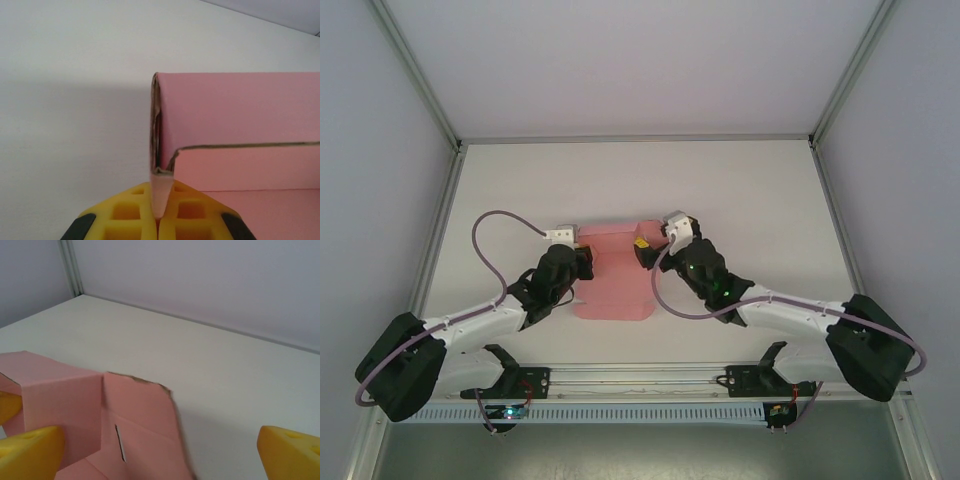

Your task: Assemble paper box

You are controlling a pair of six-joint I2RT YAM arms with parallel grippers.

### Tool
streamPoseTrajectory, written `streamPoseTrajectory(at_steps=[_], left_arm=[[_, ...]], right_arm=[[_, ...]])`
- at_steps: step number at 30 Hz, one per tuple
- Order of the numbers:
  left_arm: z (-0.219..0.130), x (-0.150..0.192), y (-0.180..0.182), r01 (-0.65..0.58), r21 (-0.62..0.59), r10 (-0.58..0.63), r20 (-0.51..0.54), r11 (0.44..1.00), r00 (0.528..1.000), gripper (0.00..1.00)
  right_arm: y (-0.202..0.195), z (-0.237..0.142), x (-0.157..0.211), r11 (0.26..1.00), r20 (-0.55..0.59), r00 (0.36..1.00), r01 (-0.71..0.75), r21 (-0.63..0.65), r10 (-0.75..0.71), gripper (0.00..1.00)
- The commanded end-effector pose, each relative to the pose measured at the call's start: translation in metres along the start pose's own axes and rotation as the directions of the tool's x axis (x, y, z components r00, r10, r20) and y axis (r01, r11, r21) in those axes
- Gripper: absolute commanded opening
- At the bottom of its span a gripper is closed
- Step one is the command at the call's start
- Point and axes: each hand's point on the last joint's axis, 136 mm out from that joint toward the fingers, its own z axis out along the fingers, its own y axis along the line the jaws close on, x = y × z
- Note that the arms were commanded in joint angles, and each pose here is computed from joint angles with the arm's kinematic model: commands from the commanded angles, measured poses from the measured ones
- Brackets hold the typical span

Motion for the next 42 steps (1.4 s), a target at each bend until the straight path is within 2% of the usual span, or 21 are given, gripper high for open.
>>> streamPoseTrajectory(at_steps=[1, 5, 10, 13, 18, 31, 42], left_arm=[[-0.006, -0.002, 0.007, 0.013, -0.040, -0.011, 0.030, 0.999, 0.999, 0.00], [-0.012, -0.004, 0.007, 0.008, -0.028, -0.007, 0.043, 1.000, 0.999, 0.00], [-0.016, -0.004, 0.009, -0.001, -0.033, 0.002, 0.039, 0.999, 0.999, 0.00], [-0.017, -0.005, 0.009, 0.001, -0.035, 0.000, 0.043, 0.999, 0.999, 0.00], [-0.018, -0.005, 0.007, -0.007, -0.025, 0.008, 0.034, 1.000, 0.999, 0.00], [-0.018, -0.003, -0.002, -0.021, 0.025, 0.021, 0.017, 0.999, 1.000, 0.00], [-0.016, 0.004, -0.002, -0.040, 0.032, 0.040, 0.000, 0.999, 0.999, 0.00]], right_arm=[[-0.002, -0.018, -0.004, 0.997, 0.007, 0.997, -0.074, -0.003, 0.074, 0.98], [-0.016, -0.040, 0.023, 0.993, -0.082, 0.990, -0.109, 0.040, 0.112, 0.98], [-0.026, -0.062, 0.058, 0.996, -0.179, 0.980, -0.079, 0.049, 0.087, 0.98], [-0.024, -0.066, 0.068, 0.997, -0.209, 0.975, -0.069, 0.018, 0.071, 0.98], [-0.037, -0.065, 0.074, 0.995, -0.204, 0.976, -0.063, 0.079, 0.078, 0.98], [-0.037, -0.043, 0.056, 0.997, -0.115, 0.992, -0.042, 0.072, 0.050, 0.98], [-0.030, -0.024, 0.039, 0.998, -0.112, 0.994, 0.018, 0.054, -0.012, 0.98]])
